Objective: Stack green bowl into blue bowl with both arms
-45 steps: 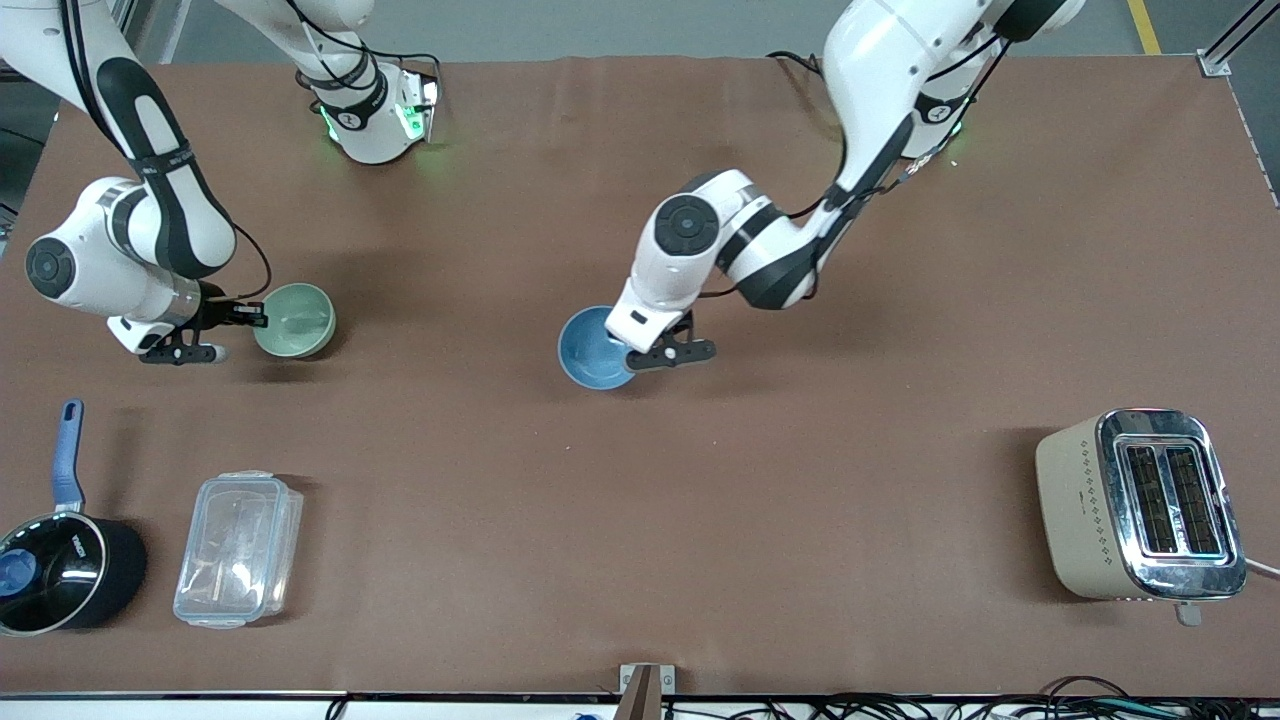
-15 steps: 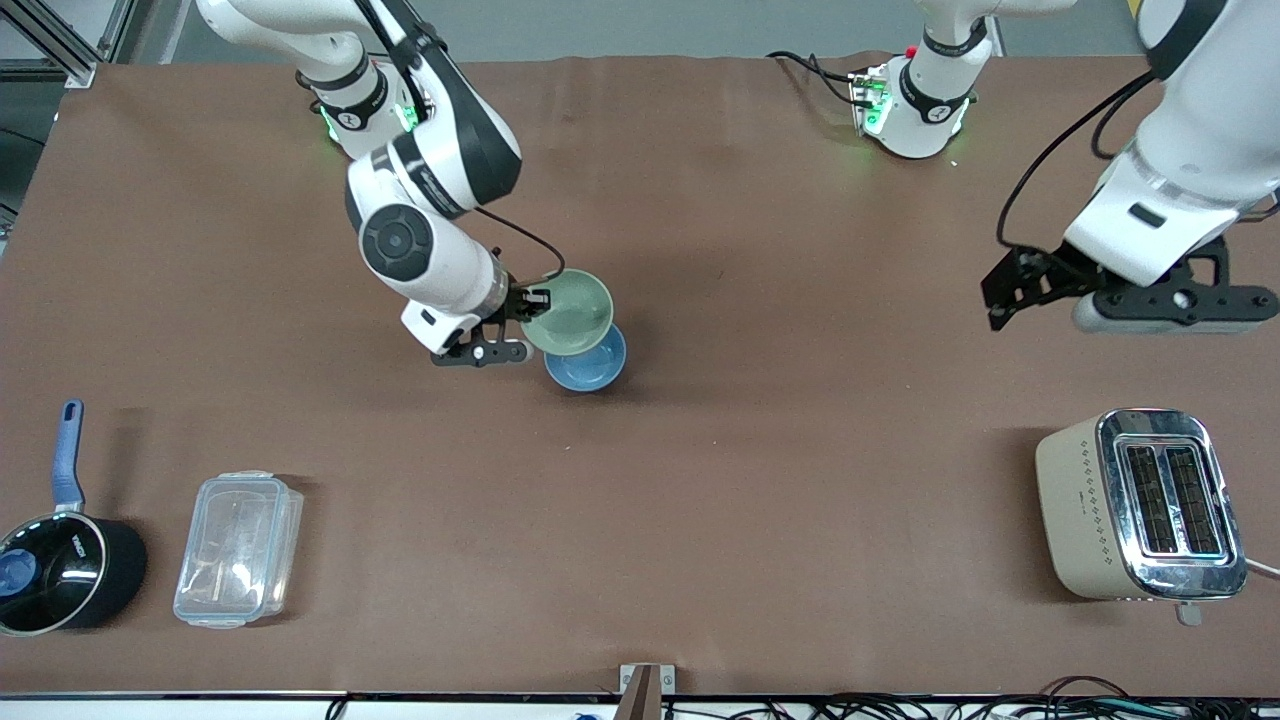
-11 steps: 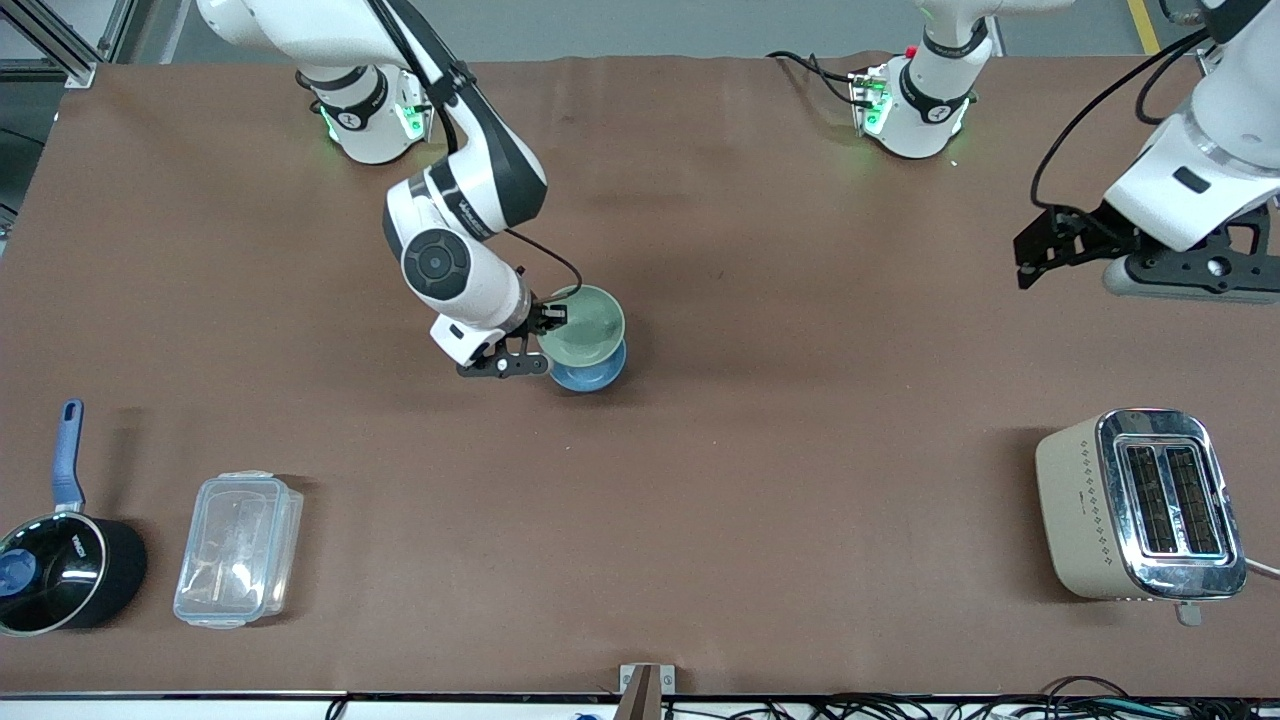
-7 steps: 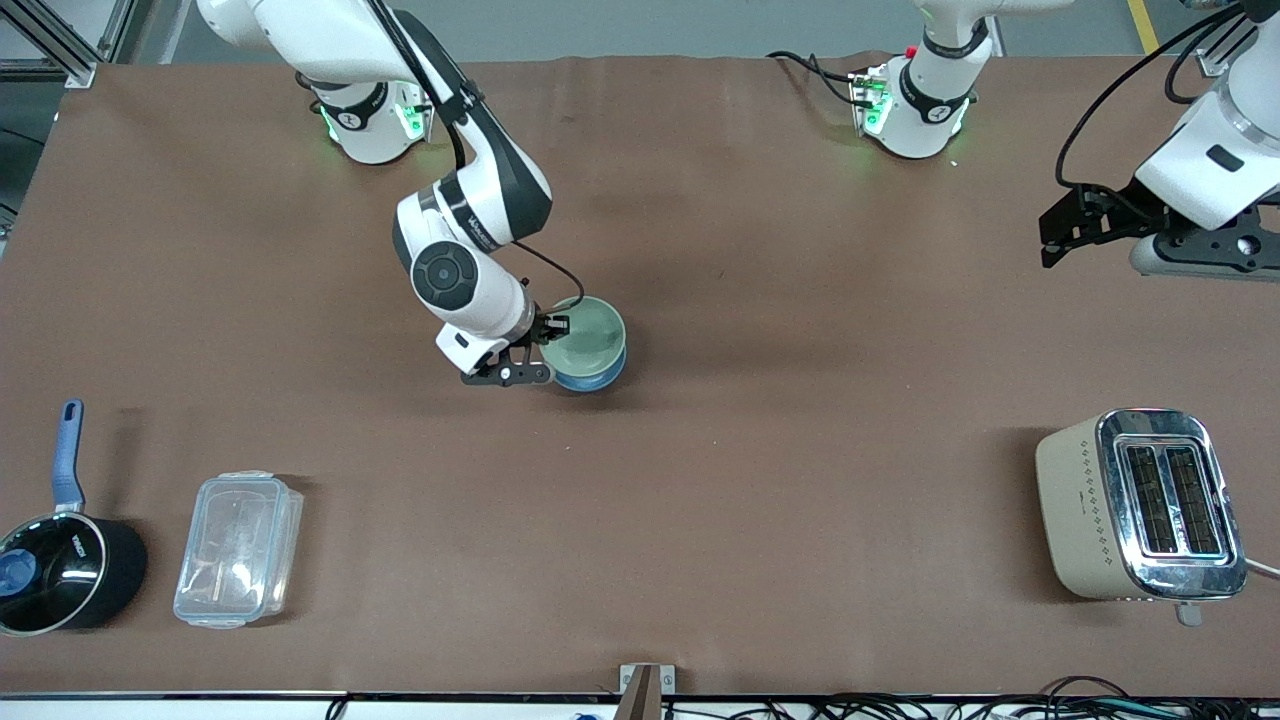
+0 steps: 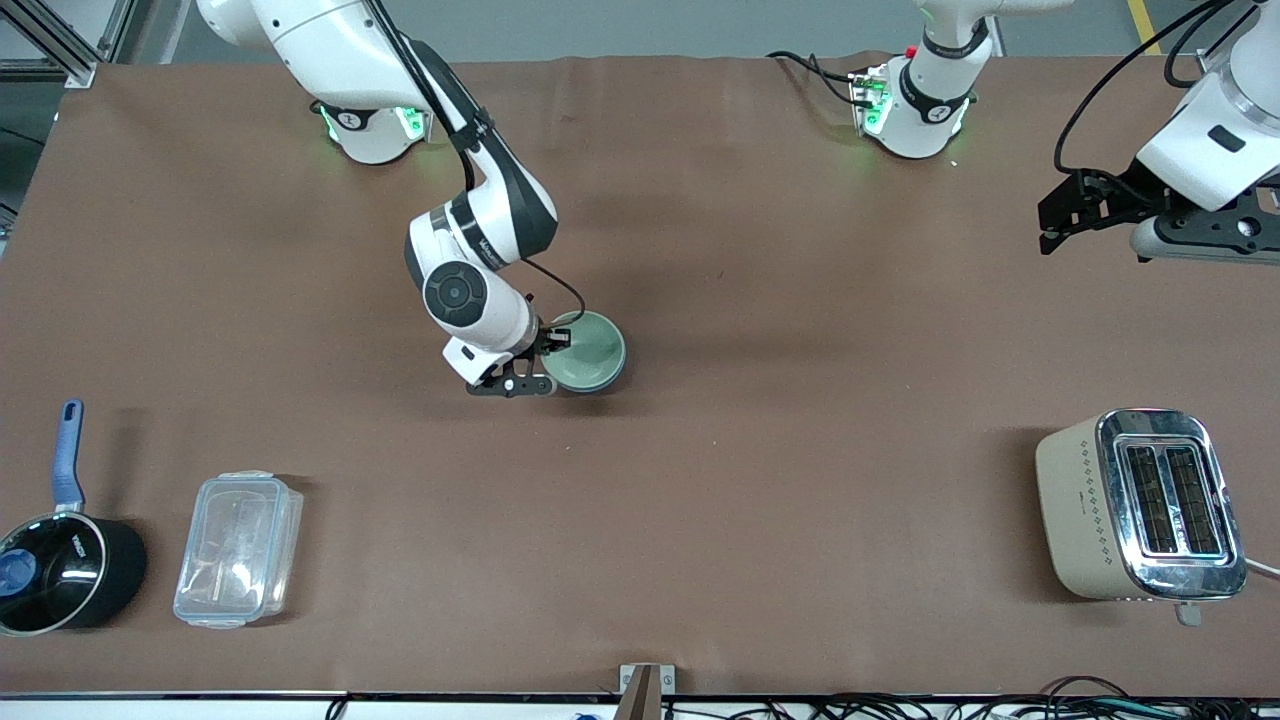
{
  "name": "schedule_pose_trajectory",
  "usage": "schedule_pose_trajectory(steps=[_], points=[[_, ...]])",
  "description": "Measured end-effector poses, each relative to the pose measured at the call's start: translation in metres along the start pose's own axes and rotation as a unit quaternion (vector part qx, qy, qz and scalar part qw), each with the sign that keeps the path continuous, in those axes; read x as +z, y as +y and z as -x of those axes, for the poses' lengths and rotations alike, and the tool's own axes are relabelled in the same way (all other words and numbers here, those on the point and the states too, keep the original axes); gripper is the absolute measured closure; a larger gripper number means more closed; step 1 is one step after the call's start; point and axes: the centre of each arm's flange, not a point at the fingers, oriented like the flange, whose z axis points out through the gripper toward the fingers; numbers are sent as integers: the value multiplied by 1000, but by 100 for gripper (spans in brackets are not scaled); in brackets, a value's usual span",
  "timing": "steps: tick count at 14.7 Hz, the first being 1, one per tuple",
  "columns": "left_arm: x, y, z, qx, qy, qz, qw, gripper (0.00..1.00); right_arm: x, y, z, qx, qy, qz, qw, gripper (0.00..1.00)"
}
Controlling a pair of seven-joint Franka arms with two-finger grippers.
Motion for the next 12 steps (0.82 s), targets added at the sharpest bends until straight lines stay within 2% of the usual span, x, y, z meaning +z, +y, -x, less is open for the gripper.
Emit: schedule_pose_trajectory(steps=[2,3,7,10,12], points=[[0,0,0,0,0,0,1000,0,-1,1,-1,1,1,0,1000,91],[0,0,0,0,0,0,1000,0,-2,3,-3,3,2,0,1000,87],[0,-1,0,-1,0,0,1000,0,-23,15,-15,15,20,-8,1000,49],[0,-1,0,-1,0,0,1000,0,-90,45,-29,37,51,-26,998,19],[1,-1,0,-1,0,0,1000,0,-146,78,-31,46,77,-23,996,0]])
